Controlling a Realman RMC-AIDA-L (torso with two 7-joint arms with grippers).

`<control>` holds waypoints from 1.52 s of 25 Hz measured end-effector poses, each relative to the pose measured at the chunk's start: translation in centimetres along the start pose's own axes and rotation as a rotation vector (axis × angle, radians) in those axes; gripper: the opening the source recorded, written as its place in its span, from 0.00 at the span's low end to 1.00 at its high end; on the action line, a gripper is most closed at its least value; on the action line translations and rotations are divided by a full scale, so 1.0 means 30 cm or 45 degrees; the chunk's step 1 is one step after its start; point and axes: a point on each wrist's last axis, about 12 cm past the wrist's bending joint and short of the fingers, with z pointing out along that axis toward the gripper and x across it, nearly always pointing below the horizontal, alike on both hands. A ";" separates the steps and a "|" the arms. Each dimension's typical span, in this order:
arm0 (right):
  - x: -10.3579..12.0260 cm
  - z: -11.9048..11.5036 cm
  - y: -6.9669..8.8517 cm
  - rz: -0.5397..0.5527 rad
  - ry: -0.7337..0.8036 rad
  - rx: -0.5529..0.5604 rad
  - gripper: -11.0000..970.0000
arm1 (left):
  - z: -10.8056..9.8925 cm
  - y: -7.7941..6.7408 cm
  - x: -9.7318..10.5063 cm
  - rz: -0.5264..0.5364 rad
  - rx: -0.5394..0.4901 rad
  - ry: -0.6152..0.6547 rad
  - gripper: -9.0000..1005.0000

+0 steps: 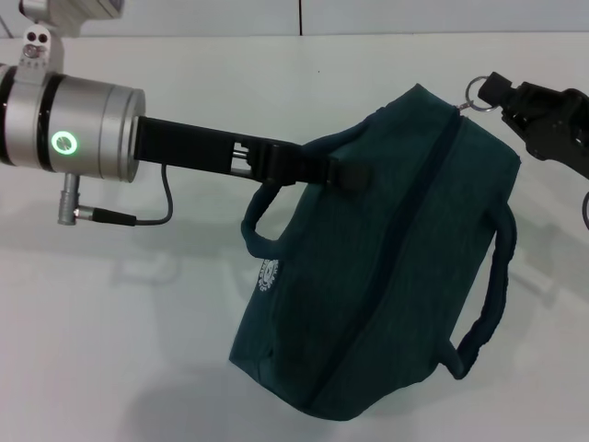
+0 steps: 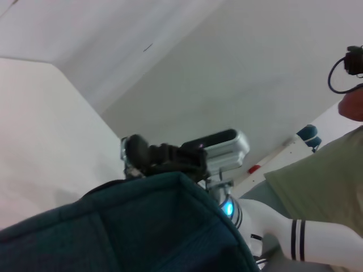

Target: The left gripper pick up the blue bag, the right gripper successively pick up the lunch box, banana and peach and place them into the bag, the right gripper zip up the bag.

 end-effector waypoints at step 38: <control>-0.067 -0.174 0.003 -0.120 -0.228 0.031 0.81 | 0.026 0.139 -0.023 -0.077 -0.239 -0.225 0.09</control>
